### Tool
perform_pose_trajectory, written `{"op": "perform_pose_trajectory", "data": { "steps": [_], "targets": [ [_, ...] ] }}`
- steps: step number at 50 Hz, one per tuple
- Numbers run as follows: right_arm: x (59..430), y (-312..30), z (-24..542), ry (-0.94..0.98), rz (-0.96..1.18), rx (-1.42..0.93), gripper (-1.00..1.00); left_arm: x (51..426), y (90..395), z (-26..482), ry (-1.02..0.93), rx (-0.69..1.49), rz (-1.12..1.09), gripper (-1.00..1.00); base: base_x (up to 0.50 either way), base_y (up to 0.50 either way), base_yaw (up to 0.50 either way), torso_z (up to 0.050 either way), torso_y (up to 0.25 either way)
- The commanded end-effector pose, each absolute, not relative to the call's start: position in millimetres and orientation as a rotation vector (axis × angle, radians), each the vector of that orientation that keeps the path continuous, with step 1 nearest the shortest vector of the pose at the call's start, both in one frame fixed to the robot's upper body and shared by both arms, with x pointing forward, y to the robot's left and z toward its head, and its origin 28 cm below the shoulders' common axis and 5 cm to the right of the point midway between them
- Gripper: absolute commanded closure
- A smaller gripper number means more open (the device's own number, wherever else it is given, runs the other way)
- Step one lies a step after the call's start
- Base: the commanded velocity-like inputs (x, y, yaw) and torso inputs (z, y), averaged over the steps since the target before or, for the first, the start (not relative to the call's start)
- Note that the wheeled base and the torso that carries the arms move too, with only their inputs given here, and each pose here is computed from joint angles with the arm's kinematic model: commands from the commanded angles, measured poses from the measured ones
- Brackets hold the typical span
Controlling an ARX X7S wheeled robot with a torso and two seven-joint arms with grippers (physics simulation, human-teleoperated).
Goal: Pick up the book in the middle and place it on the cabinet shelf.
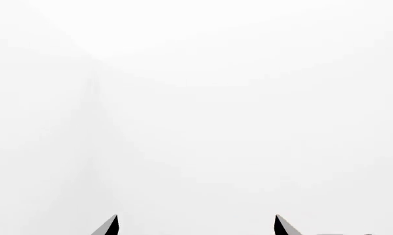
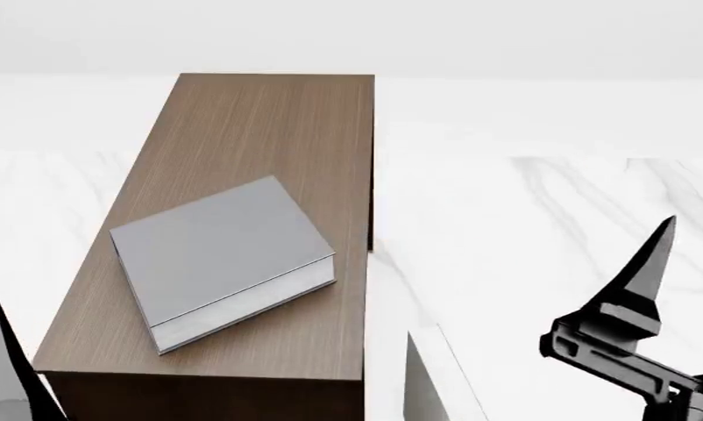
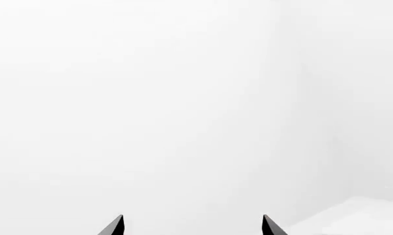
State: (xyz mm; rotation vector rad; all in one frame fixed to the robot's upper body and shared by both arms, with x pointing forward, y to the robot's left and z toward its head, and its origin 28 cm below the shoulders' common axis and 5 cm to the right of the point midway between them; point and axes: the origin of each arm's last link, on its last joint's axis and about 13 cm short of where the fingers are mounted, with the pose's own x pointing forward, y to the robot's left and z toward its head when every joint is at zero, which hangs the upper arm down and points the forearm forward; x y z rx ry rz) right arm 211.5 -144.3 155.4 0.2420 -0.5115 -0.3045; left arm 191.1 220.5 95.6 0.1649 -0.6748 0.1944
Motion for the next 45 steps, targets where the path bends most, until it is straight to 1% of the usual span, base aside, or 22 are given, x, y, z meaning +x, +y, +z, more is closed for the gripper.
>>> {"op": "perform_pose_trajectory", "data": {
  "steps": [1, 7, 15, 16, 19, 21, 25, 27, 30, 35, 45],
  "targets": [
    [197, -156, 132, -0.707, -0.290, 0.076, -1.00, 195, 231, 109, -0.750, 0.174, 0.279, -1.00, 0.00, 0.00, 0.00, 0.000, 0.000],
    [195, -161, 143, -0.834, -0.263, 0.091, -1.00, 198, 239, 116, -0.790, 0.186, 0.347, -1.00, 0.00, 0.00, 0.00, 0.000, 0.000],
    [198, -183, 179, -1.002, -0.392, 0.078, -1.00, 199, 262, 142, -0.888, 0.218, 0.500, -1.00, 0.00, 0.00, 0.00, 0.000, 0.000],
    [198, -188, 187, -1.050, -0.421, 0.055, -1.00, 198, 268, 149, -0.920, 0.234, 0.538, -1.00, 0.00, 0.00, 0.00, 0.000, 0.000],
    [197, -196, 201, -1.091, -0.472, 0.069, -1.00, 196, 277, 161, -0.970, 0.251, 0.596, -1.00, 0.00, 0.00, 0.00, 0.000, 0.000],
    [191, -202, 217, -1.172, -0.505, 0.050, -1.00, 191, 286, 175, -1.027, 0.272, 0.657, -1.00, 0.00, 0.00, 0.00, 0.000, 0.000],
    [182, -207, 232, -1.258, -0.547, 0.034, -1.00, 184, 294, 188, -1.085, 0.287, 0.709, -1.00, 0.00, 0.00, 0.00, 0.000, 0.002],
    [176, -210, 240, -1.315, -0.549, 0.032, -1.00, 178, 299, 196, -1.143, 0.331, 0.757, -1.00, 0.00, 0.00, 0.00, 0.000, 0.000],
    [169, -212, 251, -1.375, -0.554, 0.015, -1.00, 174, 307, 204, -1.170, 0.357, 0.801, -1.00, 0.00, 0.00, 0.00, 0.000, 0.000],
    [163, -216, 257, -1.417, -0.571, 0.005, -1.00, 167, 316, 212, -1.190, 0.368, 0.854, -1.00, 0.00, 0.00, 0.00, 0.000, 0.000],
    [164, -215, 254, -1.423, -0.554, 0.019, -1.00, 162, 318, 217, -1.216, 0.374, 0.881, -1.00, 0.00, 0.00, 0.00, 0.000, 0.000]
  ]
}}
